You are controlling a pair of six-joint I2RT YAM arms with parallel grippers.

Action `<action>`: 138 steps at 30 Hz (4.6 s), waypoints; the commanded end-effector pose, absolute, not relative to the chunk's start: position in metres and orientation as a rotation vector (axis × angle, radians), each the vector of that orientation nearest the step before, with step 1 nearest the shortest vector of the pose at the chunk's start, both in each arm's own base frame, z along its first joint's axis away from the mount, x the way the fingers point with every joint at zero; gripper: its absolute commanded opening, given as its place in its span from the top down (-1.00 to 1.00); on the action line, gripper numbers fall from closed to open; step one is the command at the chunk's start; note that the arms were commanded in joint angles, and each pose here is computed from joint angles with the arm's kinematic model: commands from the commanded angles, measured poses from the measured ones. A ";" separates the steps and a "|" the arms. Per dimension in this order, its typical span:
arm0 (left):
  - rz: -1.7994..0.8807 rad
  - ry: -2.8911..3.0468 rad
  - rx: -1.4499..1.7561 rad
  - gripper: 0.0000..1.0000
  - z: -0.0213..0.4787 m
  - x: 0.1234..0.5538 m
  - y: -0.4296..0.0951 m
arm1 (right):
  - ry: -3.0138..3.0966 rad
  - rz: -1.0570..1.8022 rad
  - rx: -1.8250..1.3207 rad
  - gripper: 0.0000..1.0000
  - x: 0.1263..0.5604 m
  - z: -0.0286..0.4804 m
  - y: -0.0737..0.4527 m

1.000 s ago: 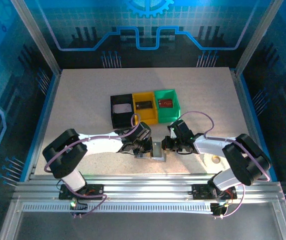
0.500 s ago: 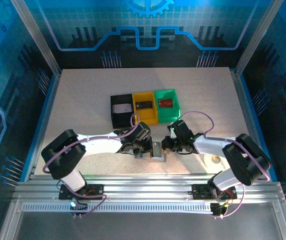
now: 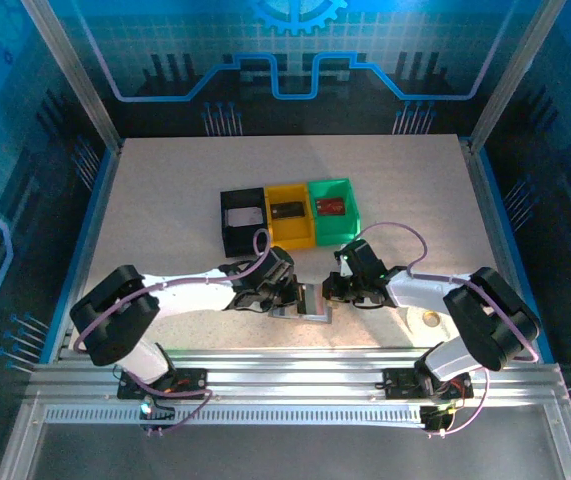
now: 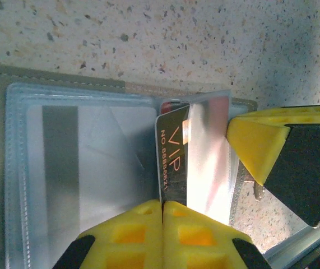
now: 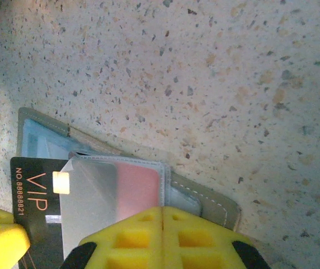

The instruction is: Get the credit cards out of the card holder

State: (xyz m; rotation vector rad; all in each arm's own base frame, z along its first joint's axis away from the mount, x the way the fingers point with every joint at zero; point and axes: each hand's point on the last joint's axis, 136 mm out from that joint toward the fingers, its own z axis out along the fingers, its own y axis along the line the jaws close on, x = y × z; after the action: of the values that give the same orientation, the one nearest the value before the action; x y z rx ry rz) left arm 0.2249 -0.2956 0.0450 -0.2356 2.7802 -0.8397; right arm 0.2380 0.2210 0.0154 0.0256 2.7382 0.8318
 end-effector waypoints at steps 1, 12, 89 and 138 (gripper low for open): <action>-0.826 2.759 -0.237 1.00 0.050 0.225 -0.286 | 2.949 0.675 0.082 0.99 0.198 -0.025 0.193; -0.860 2.695 -0.229 1.00 0.063 0.224 -0.265 | 2.902 0.699 0.027 0.97 0.204 -0.010 0.197; -1.472 2.395 0.147 0.67 0.140 0.210 -0.299 | 2.053 1.385 -0.477 1.00 0.179 0.155 0.256; -1.495 2.733 0.760 0.15 0.167 0.152 -0.294 | 2.137 1.757 -0.847 1.00 0.129 0.163 0.281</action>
State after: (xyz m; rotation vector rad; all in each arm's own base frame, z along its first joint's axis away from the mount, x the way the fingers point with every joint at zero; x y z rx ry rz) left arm 0.1638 -0.2897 0.1714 0.6906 2.7399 -1.4178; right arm 0.1332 0.2750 0.1510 -0.7796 2.1891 1.7259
